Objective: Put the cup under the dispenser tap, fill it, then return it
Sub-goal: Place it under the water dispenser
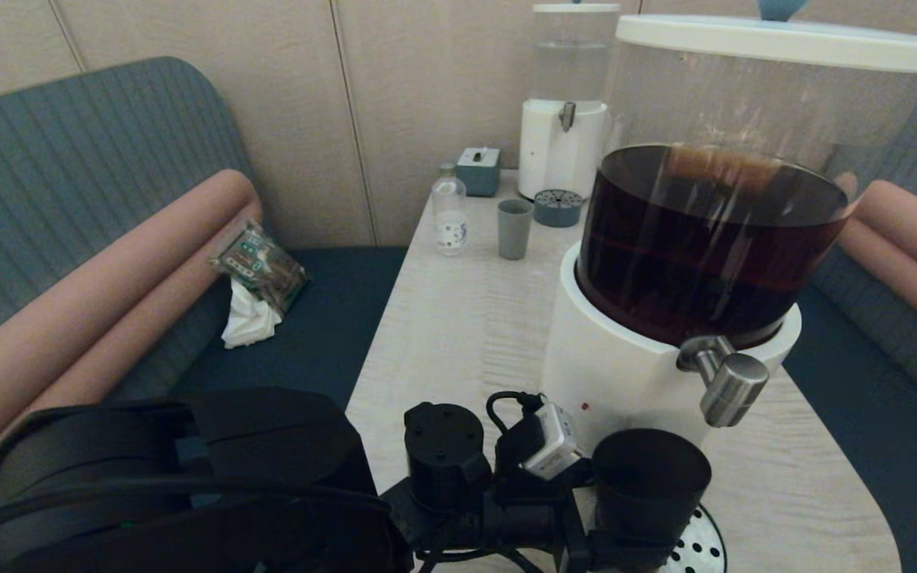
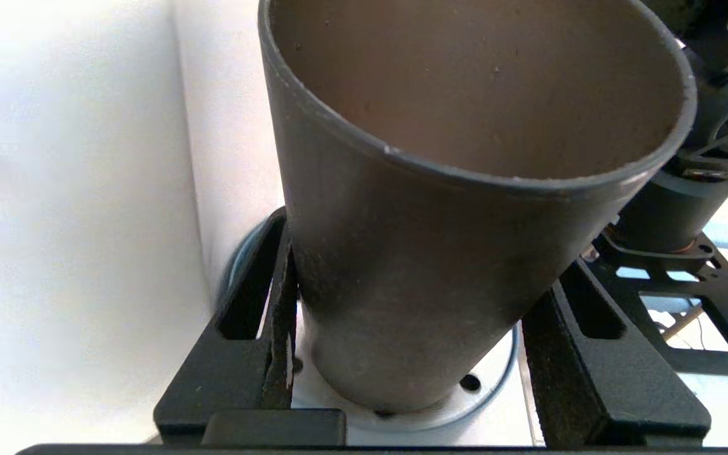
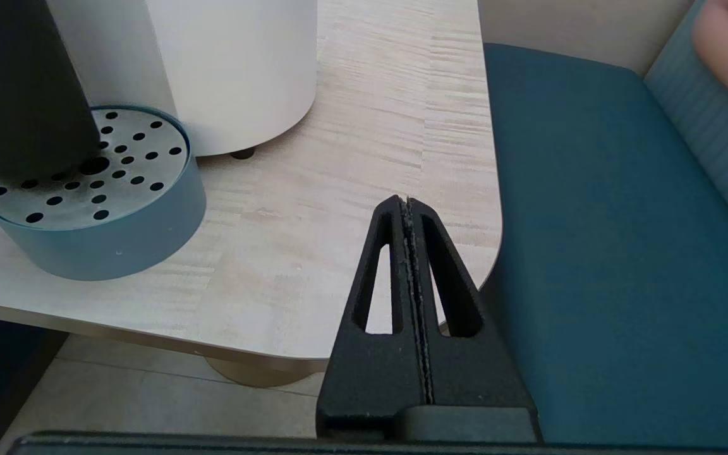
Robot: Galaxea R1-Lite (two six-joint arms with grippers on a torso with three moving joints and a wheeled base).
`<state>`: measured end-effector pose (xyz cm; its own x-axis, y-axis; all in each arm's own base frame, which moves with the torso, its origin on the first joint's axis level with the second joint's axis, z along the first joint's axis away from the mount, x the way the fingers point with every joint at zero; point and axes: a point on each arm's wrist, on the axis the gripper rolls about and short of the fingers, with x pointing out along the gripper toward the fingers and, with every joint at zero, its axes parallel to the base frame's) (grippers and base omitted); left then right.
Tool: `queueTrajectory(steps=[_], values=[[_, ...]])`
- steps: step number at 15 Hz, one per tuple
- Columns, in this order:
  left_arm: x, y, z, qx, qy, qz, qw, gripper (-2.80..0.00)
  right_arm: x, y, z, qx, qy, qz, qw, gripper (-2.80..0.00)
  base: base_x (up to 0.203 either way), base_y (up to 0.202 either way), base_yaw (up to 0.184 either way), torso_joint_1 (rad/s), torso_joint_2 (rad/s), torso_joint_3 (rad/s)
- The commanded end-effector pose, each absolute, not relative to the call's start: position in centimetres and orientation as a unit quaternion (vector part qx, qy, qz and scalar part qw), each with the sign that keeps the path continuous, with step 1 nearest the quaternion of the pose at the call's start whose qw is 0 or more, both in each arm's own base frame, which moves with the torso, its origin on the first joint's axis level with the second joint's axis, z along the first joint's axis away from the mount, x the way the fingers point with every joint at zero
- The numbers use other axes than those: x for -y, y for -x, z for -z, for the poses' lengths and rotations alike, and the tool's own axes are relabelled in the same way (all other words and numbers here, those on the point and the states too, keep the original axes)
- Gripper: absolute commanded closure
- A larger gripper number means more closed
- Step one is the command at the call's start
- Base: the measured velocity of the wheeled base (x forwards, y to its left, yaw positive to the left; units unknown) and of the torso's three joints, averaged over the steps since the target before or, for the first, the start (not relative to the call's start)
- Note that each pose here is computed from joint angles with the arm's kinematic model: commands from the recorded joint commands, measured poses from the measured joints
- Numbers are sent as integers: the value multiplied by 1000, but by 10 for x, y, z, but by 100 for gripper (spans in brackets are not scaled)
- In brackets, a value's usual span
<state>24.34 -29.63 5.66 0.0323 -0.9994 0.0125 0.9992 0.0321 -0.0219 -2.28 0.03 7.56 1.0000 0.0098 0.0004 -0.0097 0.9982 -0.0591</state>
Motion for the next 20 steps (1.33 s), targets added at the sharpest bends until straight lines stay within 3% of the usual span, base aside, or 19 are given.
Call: queueTrajectory(steps=[1, 20], values=[[300, -243, -54, 0, 13, 700, 714, 0, 0, 22, -73, -2, 30, -5, 1000, 0, 0, 0, 0, 0, 0, 0], [314, -234, -48, -4, 16, 696, 718, 0, 0, 22, -73, -2, 30, -5, 1000, 0, 0, 0, 0, 0, 0, 0]])
